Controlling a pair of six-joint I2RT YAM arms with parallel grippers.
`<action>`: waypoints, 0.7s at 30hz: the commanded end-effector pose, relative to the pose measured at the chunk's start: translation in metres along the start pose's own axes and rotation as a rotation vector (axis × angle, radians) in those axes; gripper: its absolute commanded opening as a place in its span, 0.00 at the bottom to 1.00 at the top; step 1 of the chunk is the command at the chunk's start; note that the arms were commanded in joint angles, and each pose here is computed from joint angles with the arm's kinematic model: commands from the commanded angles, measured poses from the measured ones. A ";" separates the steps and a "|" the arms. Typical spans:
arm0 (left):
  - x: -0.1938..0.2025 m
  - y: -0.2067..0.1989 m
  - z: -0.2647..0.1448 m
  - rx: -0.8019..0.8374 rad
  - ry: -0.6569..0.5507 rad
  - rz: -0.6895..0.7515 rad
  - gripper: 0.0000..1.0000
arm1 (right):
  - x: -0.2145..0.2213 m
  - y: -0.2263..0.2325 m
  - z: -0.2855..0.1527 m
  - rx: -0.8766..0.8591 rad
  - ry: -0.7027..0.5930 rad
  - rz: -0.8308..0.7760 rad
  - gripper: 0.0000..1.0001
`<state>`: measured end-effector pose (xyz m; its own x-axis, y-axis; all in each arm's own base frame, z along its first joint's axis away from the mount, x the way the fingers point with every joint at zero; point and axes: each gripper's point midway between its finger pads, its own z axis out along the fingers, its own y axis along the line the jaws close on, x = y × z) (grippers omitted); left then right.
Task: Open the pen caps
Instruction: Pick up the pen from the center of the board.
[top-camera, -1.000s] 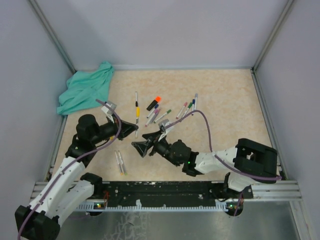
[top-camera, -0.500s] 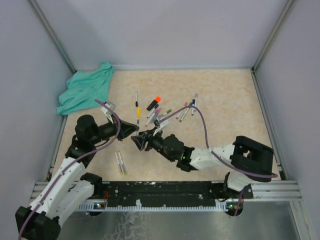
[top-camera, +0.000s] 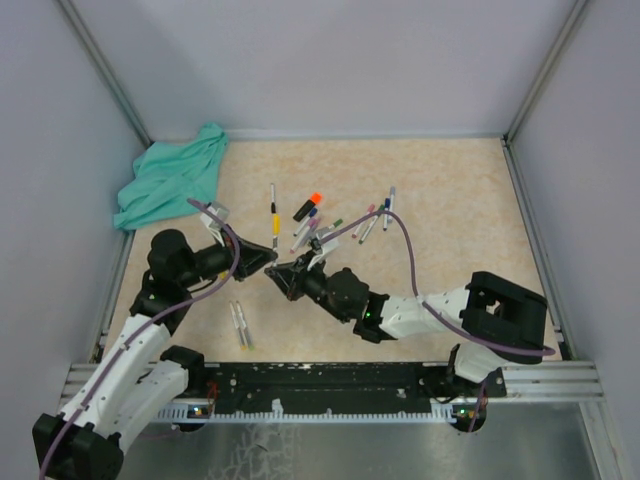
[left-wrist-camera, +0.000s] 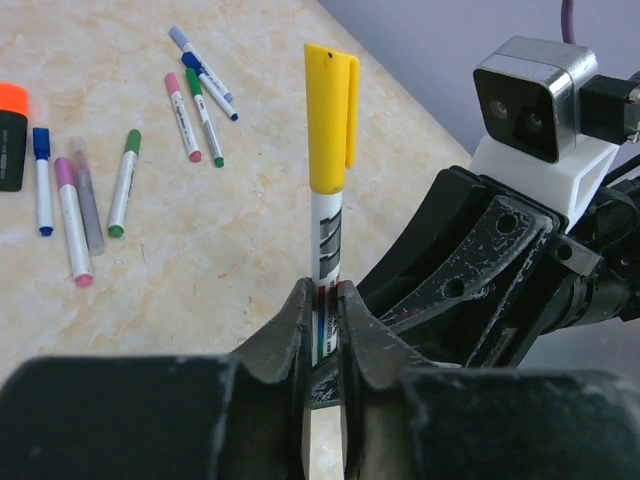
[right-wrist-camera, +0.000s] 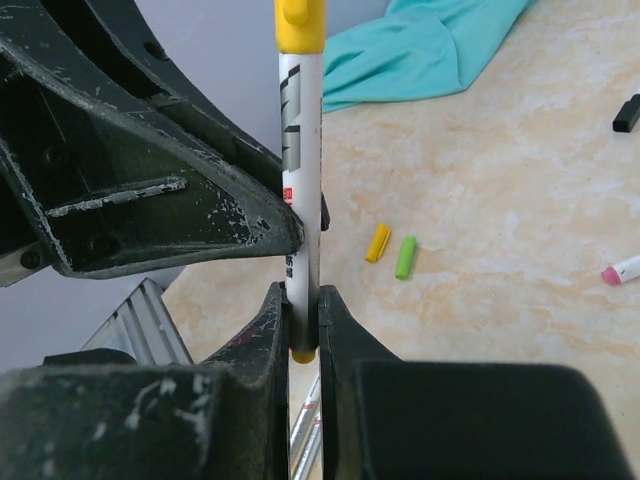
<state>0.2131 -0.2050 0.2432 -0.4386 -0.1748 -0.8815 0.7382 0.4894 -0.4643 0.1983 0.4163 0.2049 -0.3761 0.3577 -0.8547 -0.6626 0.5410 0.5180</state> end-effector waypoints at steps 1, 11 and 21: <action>-0.004 -0.009 -0.001 0.055 -0.004 0.017 0.32 | -0.019 0.007 0.003 -0.036 -0.067 0.035 0.00; -0.017 -0.020 -0.013 0.131 -0.050 0.033 0.74 | 0.018 0.015 -0.036 -0.257 -0.026 0.091 0.00; -0.006 -0.032 -0.017 0.338 0.005 -0.093 0.65 | 0.023 0.028 -0.042 -0.370 -0.028 0.089 0.00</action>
<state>0.2000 -0.2024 0.2504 -0.5230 -0.2195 -0.8236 0.7757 0.2777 -0.5667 0.1450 0.4077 0.1607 -0.4723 0.3143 -0.8235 -0.7769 0.2929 0.5574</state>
